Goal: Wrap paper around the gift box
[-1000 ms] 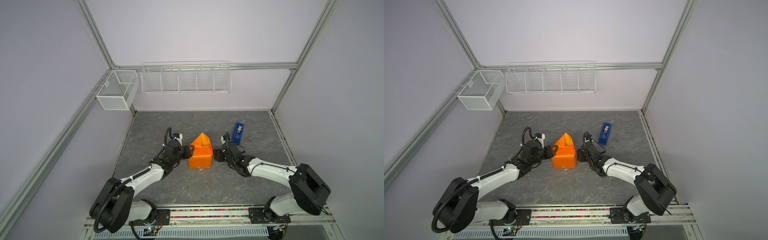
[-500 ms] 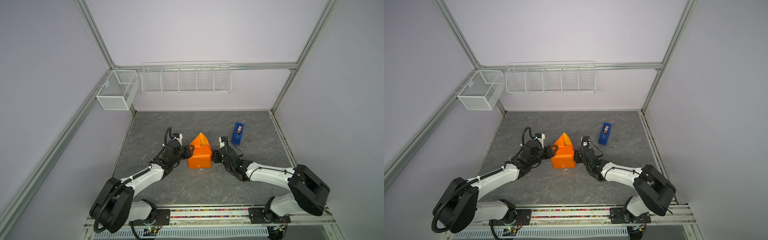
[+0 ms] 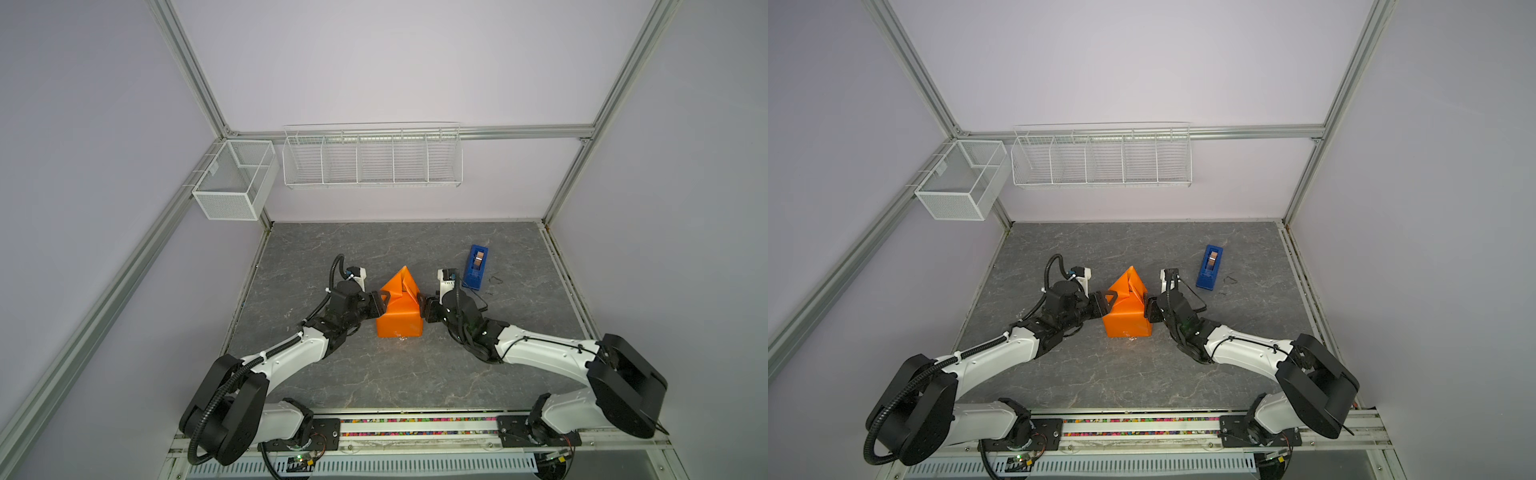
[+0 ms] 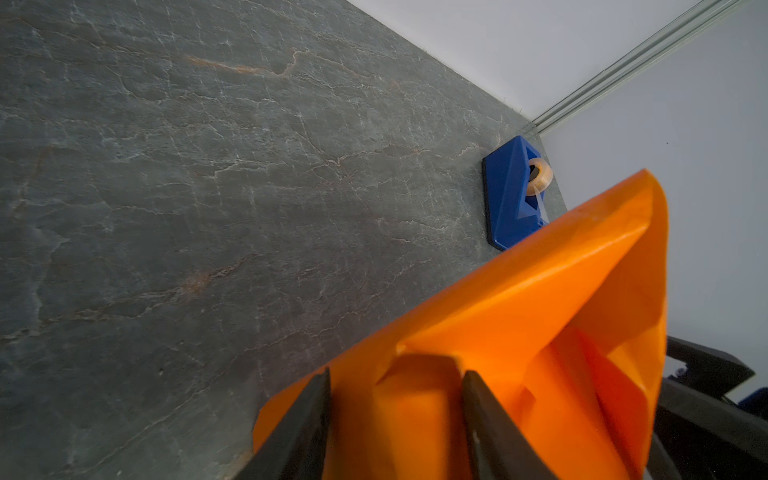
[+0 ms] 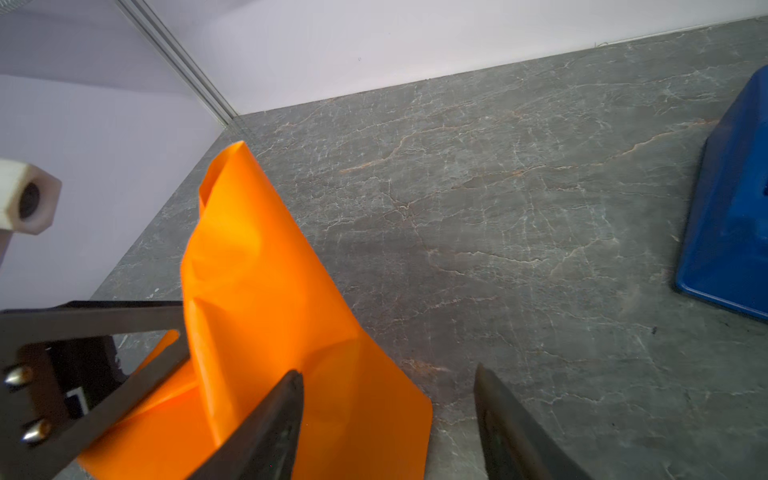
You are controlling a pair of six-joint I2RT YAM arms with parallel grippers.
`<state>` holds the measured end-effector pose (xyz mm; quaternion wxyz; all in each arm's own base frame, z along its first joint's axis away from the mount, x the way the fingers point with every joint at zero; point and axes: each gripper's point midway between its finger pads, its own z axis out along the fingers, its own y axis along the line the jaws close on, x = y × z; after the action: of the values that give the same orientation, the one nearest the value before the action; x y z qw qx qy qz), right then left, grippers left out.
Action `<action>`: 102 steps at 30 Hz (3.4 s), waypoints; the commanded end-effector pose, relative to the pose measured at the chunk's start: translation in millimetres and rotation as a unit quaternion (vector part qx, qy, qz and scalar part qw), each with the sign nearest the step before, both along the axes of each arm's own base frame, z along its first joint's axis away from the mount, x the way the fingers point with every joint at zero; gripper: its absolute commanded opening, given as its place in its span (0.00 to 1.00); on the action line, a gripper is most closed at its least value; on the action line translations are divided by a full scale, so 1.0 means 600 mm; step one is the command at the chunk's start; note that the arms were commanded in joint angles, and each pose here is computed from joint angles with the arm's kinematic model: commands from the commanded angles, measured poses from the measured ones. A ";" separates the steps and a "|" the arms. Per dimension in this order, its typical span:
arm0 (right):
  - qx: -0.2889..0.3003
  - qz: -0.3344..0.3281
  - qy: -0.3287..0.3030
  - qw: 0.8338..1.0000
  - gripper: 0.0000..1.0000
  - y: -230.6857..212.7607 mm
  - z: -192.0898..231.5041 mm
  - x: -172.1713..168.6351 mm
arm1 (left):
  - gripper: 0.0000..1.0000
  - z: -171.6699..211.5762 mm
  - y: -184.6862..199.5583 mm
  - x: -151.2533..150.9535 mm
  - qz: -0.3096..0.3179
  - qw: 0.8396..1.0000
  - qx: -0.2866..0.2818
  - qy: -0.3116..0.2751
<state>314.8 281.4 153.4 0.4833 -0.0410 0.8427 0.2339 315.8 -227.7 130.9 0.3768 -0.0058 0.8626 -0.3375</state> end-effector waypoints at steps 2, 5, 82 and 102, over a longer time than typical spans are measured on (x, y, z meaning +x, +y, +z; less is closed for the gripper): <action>-0.014 0.006 0.016 1.000 0.68 0.011 -0.011 0.001 | 0.50 -0.092 0.027 -0.047 -0.006 0.994 0.062 0.090; -0.025 0.011 0.033 0.999 0.68 0.011 -0.027 -0.002 | 0.50 -0.092 0.027 -0.047 -0.006 0.994 0.063 0.090; -0.039 0.315 0.029 0.948 0.80 0.038 0.032 0.046 | 0.52 -0.125 0.029 -0.061 -0.035 0.983 0.116 0.136; -0.019 0.372 0.010 0.928 0.74 0.080 0.001 0.061 | 0.52 -0.132 0.037 -0.070 -0.036 0.981 0.126 0.144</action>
<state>347.2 319.5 141.3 0.3322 -0.3337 0.8036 0.3641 320.3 -232.6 128.6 0.3569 0.0179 0.8786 -0.3167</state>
